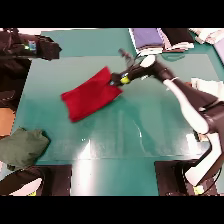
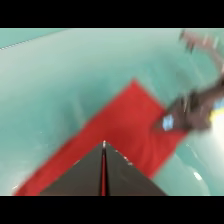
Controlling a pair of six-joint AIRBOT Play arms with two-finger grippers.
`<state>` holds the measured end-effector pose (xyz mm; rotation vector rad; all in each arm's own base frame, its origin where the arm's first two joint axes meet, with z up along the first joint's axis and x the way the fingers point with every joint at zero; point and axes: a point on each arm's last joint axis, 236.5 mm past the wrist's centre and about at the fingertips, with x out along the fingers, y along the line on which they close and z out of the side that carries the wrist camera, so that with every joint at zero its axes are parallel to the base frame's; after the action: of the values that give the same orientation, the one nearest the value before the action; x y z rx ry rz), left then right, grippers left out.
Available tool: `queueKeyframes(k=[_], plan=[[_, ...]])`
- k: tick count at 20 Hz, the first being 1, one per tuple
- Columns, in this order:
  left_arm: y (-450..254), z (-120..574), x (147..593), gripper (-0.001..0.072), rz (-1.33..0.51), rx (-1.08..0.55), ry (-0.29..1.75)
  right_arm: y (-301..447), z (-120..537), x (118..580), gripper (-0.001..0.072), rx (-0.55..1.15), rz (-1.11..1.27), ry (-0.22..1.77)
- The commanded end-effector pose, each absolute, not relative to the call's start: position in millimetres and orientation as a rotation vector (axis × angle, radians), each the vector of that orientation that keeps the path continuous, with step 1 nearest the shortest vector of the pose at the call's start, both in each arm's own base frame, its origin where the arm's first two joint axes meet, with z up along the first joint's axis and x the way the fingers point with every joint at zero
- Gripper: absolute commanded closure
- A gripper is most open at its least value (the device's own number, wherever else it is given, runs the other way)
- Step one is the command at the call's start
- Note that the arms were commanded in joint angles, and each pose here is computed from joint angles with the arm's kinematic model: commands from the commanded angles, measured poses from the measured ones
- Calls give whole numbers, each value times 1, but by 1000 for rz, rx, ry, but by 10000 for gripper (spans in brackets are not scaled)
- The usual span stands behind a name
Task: Fold the shirts.
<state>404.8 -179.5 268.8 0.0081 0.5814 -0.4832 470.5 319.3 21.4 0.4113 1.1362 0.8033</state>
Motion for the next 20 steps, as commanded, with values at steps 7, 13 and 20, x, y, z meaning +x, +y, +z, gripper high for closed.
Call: queueKeyframes(k=[7, 13, 20], plan=[[-261, 289, 372, 683, -673, 27, 491, -46, 110, 484, 698, 437, 110, 890], [-263, 290, 370, 682, -668, -31, 510, -207, 133, 434, 697, 630, -204, 723], [-263, 289, 370, 683, -667, -39, 516, -225, 208, 450, 698, 591, -198, 521]])
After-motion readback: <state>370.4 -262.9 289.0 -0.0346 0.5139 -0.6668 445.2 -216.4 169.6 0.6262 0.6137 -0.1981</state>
